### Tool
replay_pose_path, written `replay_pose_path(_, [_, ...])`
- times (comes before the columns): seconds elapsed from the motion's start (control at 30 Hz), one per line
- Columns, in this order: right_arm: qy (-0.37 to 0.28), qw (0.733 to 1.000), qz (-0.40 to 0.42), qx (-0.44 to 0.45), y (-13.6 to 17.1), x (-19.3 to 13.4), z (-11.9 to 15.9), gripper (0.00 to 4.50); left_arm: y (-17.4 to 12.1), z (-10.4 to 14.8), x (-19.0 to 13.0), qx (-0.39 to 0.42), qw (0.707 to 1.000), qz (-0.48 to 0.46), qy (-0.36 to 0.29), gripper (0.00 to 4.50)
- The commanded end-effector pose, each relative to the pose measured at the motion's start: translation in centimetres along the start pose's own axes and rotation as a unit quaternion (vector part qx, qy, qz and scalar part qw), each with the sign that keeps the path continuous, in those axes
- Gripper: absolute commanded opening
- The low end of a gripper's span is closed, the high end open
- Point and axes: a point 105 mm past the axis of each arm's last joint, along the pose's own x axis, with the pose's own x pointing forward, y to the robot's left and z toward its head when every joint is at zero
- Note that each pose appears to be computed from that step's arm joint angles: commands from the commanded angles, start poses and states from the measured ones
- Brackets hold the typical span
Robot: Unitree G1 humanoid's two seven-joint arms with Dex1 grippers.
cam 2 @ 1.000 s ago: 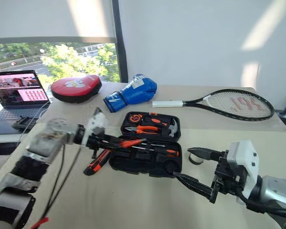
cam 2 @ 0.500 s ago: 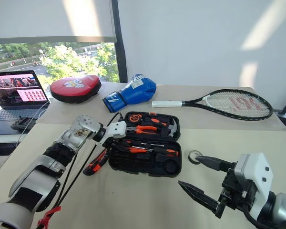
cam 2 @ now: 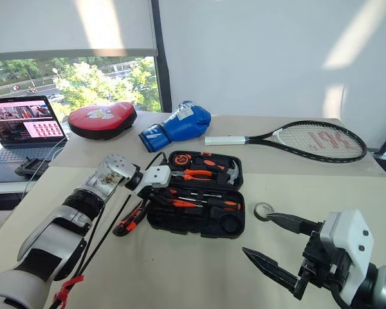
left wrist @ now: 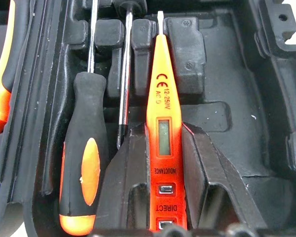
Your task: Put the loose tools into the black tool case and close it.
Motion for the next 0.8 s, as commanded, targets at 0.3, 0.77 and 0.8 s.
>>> replay_pose_path(0.3, [-0.022,1.0,0.006,-0.011,-0.3,0.4,0.5,4.5,0.4,3.8,-5.3,-0.167,0.95,0.126,-0.234,0.87])
replay_pose_path(0.77, [-0.025,1.0,0.011,-0.014,-0.3,1.0,0.6,4.5,-2.9,-2.0,2.3,-0.203,0.941,0.238,-0.129,0.04])
replay_pose_path(0.8, [-0.026,1.0,0.009,-0.013,-0.3,0.9,0.7,4.5,-3.0,-1.8,2.6,-0.196,0.944,0.232,-0.13,0.04])
